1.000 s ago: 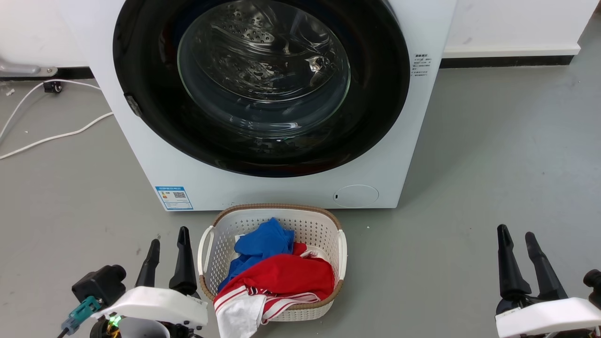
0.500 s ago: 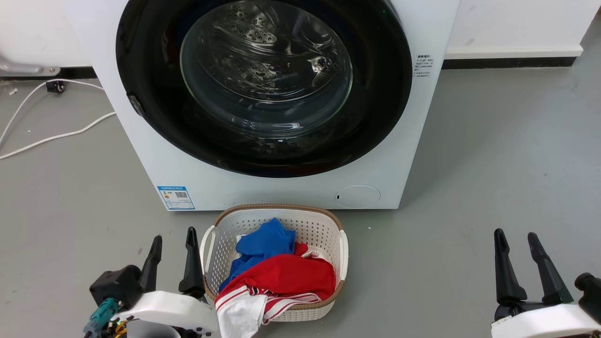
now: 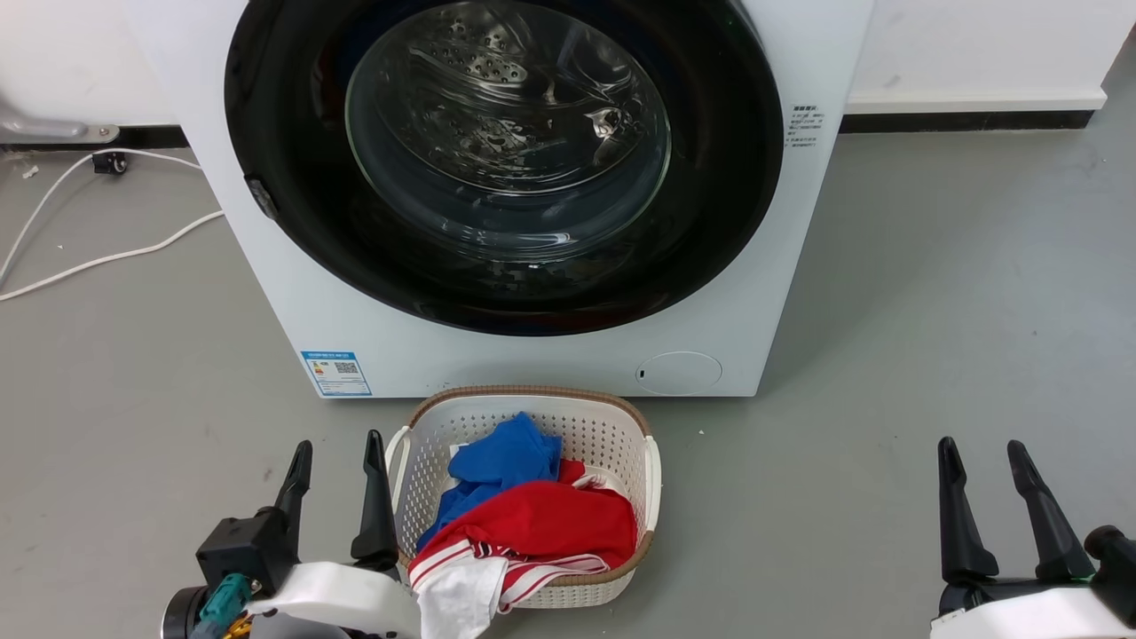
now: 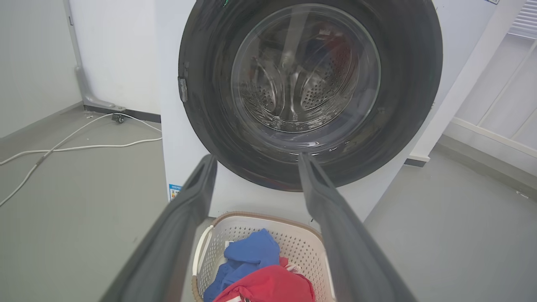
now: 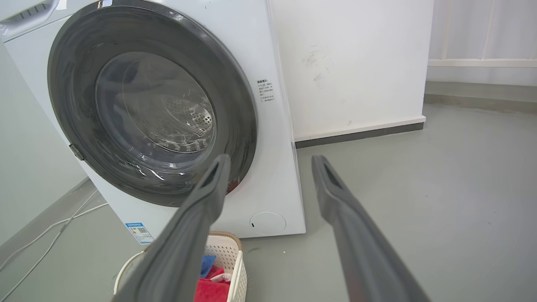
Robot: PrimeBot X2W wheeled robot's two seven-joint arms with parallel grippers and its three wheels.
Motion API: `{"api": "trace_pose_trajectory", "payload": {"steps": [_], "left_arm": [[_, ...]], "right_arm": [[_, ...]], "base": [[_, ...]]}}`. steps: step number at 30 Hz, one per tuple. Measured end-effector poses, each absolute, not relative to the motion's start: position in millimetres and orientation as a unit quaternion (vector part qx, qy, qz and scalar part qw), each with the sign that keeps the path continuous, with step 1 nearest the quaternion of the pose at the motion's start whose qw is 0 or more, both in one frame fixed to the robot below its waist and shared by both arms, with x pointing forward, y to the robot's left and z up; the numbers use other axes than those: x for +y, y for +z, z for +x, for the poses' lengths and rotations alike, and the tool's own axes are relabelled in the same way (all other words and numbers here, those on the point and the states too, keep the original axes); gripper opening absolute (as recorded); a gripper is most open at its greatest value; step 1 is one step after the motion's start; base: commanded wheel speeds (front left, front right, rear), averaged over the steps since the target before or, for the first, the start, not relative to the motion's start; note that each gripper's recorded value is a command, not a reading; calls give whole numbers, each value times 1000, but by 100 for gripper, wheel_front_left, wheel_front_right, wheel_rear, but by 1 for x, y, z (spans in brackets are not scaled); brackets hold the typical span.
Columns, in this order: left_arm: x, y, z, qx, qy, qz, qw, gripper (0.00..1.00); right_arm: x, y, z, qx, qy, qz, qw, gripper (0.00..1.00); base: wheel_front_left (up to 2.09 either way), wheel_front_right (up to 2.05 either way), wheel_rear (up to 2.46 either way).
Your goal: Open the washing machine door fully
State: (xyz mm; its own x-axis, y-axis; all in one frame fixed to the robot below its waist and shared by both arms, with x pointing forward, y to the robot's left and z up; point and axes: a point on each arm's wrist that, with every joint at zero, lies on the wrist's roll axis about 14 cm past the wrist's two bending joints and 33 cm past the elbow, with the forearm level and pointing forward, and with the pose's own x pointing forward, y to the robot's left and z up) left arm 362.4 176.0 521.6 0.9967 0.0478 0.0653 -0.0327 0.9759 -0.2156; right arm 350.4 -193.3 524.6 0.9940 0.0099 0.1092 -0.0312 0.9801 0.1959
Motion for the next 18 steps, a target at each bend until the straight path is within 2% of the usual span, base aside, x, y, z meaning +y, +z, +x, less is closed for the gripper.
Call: {"api": "trace_pose_trajectory", "payload": {"steps": [18], "left_arm": [[170, 524, 357, -55, 7, -60, 997, 100]], "right_arm": [[-192, 527, 346, -66, 16, 54, 996, 100]], "base": [[0, 0, 0]]}}
